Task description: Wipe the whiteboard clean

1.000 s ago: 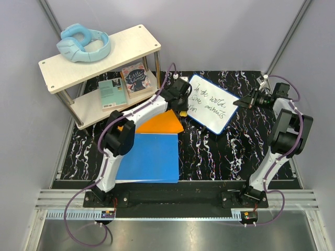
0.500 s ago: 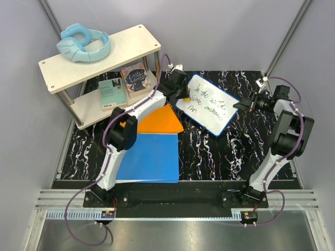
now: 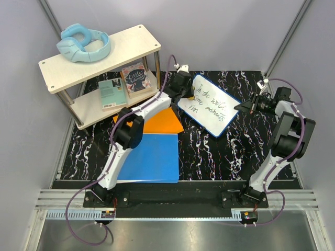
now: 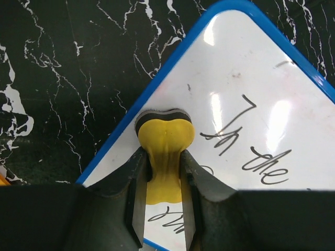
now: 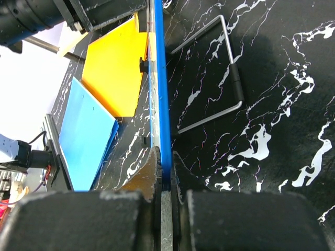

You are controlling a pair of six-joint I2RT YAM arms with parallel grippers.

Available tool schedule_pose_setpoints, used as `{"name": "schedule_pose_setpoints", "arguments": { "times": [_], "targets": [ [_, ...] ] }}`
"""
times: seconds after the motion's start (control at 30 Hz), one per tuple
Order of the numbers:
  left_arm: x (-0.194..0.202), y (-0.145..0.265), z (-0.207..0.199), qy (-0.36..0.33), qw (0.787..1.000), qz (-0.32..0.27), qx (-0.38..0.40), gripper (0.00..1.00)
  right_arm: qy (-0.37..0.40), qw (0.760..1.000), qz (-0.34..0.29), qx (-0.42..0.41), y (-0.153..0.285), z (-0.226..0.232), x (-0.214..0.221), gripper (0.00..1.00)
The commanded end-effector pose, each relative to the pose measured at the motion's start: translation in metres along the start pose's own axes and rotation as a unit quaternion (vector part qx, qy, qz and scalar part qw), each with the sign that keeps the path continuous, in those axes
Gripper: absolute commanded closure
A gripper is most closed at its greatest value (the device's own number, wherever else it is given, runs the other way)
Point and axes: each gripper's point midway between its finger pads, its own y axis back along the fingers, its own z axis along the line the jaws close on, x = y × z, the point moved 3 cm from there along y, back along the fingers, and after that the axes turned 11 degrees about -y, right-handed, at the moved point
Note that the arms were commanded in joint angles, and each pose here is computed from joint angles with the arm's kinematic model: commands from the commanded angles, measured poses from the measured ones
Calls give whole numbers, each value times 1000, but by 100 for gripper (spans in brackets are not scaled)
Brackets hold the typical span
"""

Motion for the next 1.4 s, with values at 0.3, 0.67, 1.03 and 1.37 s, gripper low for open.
{"name": "schedule_pose_setpoints", "arguments": {
  "times": [0.3, 0.67, 1.03, 1.37],
  "targets": [
    [85, 17, -108, -167, 979, 40, 112, 100, 37, 999, 19, 8, -3, 1, 11, 100],
    [122, 49, -180, -290, 942, 41, 166, 100, 36, 999, 19, 8, -2, 3, 9, 100],
    [113, 51, -193, -327, 935, 15, 137, 100, 35, 999, 19, 9, -3, 3, 9, 100],
    [52, 34, -119, -243, 968, -9, 56, 100, 34, 999, 21, 10, -2, 2, 10, 100]
  ]
}}
